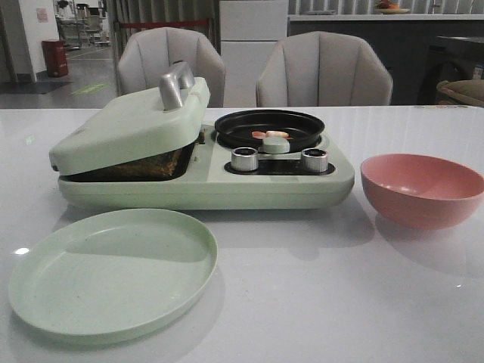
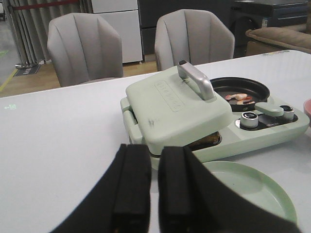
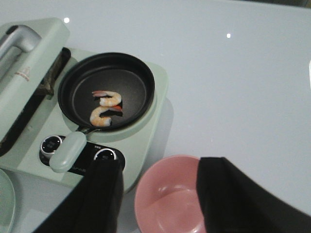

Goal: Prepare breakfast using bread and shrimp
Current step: 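Release the bowl and raise the right gripper away from it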

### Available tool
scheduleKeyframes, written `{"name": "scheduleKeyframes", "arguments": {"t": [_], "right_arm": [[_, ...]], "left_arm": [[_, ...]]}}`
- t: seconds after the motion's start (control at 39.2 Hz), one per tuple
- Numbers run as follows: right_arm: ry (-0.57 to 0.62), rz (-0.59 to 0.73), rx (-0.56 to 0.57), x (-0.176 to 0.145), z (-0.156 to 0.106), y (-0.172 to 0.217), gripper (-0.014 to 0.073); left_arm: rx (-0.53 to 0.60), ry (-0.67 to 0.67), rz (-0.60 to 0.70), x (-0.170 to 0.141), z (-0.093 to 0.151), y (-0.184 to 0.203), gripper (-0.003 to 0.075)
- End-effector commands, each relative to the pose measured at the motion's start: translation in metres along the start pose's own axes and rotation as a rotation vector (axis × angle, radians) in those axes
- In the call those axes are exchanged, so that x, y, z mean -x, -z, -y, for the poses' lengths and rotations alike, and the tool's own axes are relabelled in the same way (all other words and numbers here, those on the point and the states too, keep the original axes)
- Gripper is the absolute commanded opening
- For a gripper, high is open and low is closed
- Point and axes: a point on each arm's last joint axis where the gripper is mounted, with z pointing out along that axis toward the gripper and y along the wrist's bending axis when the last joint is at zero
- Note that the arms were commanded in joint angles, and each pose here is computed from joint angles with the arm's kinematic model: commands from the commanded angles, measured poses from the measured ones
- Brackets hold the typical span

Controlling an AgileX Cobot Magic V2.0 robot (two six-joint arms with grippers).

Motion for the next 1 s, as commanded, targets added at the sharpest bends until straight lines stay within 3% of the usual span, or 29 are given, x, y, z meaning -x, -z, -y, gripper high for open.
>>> {"name": "scheduleKeyframes", "arguments": {"t": [0.0, 0.28, 0.56, 0.79, 0.97], "right_arm": [[0.014, 0.217, -0.006, 0.006, -0.006, 0.027, 0.0459], [0.037, 0.300, 0.046, -0.051, -0.019, 0.057, 0.0459], [0.036, 0.521, 0.055, -0.108, -0.015, 0.097, 0.0459], [0.036, 0.504, 0.054, -0.148, -0.010, 0.098, 0.0459], [0.036, 0.508, 0.049, -0.151, -0.010, 0.097, 0.0446]], "left_arm": [[0.001, 0.022, 0.104, 0.016, -0.001, 0.002, 0.0185], [0.001, 0.022, 0.104, 0.016, -0.001, 0.002, 0.0185], [0.001, 0.022, 0.104, 0.016, -0.001, 0.002, 0.0185], [0.001, 0.022, 0.104, 0.016, -0.001, 0.002, 0.0185], [0.001, 0.022, 0.104, 0.016, -0.001, 0.002, 0.0185]]}}
